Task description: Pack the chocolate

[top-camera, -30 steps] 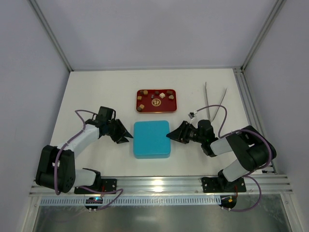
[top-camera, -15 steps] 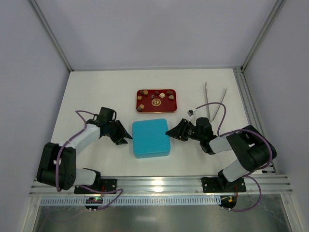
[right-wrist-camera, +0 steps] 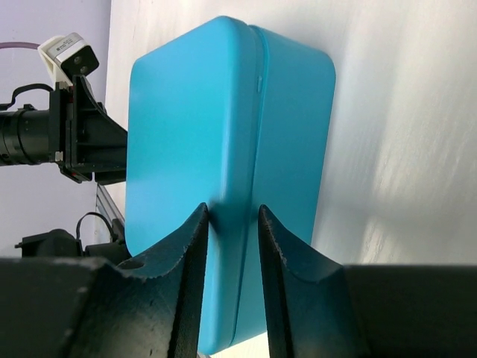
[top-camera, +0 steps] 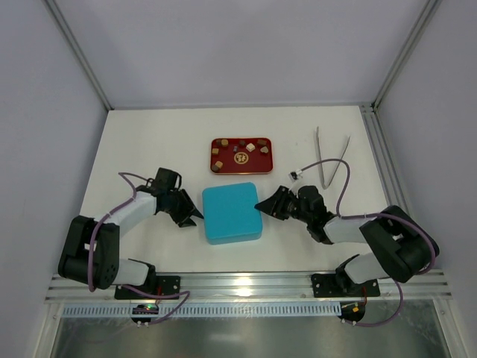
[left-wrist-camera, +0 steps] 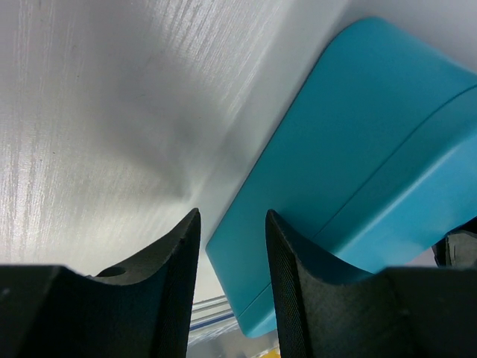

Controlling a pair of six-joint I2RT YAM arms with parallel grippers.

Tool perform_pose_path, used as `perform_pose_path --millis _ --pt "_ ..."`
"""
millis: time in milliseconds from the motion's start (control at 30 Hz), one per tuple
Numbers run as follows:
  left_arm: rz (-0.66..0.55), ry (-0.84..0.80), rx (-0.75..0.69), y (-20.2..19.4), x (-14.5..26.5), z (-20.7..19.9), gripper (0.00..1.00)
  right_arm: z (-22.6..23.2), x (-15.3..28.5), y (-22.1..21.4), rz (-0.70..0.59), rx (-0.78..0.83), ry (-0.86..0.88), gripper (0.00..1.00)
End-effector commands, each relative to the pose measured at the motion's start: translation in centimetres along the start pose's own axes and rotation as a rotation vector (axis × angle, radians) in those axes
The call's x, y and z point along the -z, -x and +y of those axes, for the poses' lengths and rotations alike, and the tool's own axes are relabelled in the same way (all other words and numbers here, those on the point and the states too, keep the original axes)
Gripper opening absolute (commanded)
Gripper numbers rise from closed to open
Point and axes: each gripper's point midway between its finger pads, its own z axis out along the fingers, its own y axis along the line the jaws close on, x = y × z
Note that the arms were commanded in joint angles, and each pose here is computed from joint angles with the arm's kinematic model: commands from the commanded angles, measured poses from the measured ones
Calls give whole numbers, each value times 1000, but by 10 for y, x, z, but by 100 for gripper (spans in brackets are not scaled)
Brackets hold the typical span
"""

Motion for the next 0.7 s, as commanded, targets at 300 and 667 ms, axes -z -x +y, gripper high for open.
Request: perform_pose_path --millis 300,667 --pt "17 0 -34 -9 -4 5 41 -86 44 -83 184 2 -363 27" --pt "-66 48 -100 9 18 -1 48 -48 49 -52 119 61 -303 42"
